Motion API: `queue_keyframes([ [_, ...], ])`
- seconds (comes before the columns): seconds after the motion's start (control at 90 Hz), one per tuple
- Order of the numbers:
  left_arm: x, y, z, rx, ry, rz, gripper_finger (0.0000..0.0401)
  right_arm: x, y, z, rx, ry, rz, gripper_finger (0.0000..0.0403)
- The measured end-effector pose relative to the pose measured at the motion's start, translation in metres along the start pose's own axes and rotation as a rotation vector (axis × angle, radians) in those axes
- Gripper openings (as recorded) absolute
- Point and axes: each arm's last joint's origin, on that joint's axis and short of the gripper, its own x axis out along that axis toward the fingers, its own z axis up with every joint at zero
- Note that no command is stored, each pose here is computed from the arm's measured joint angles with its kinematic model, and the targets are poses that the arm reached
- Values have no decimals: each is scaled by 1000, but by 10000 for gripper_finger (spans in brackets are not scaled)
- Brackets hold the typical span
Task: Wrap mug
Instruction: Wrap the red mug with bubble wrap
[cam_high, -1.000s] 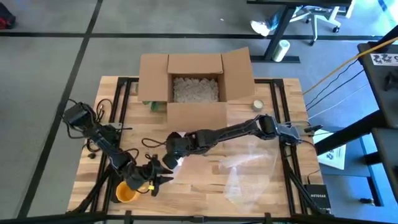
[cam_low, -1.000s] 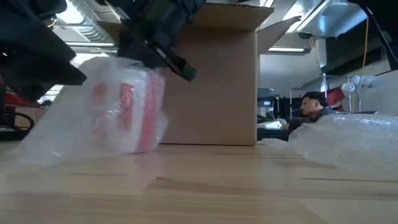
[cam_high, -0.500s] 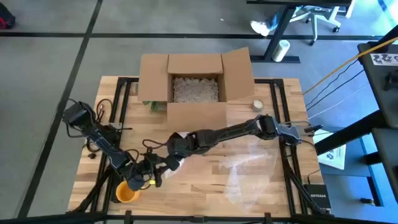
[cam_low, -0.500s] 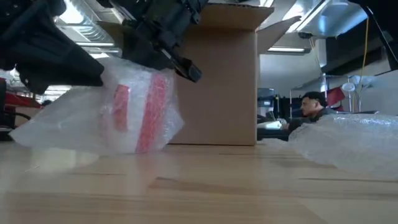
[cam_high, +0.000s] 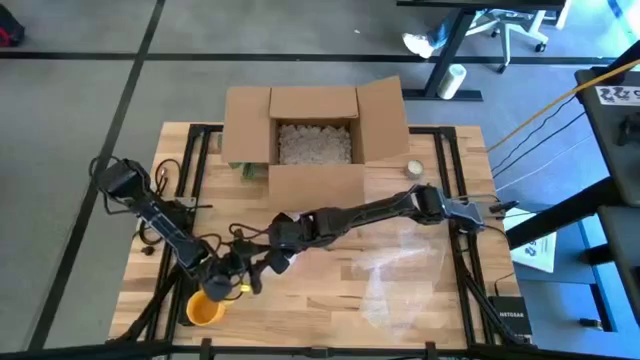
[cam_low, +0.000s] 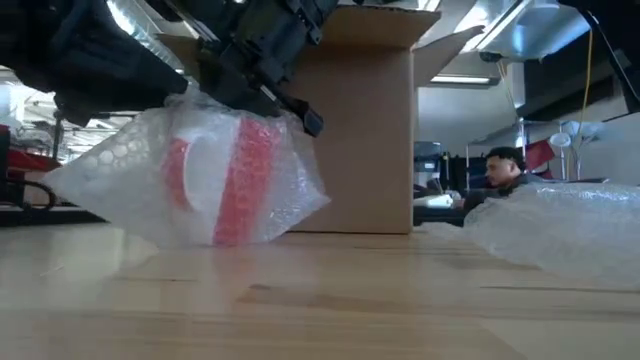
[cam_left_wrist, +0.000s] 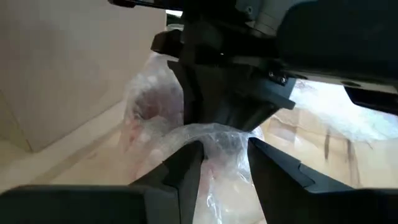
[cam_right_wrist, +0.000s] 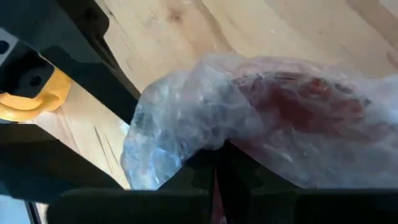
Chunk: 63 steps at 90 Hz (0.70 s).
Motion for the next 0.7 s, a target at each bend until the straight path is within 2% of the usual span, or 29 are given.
queue_keyframes([
  [0.444,16,7,4,9,28,32,117,-55,1,1,-46,21,-59,0],
  [0.589,22,10,5,2,49,30,117,-64,3,4,-111,-3,-64,0],
  [0.7,25,11,5,1,59,28,117,-75,12,6,-202,-75,-84,0],
])
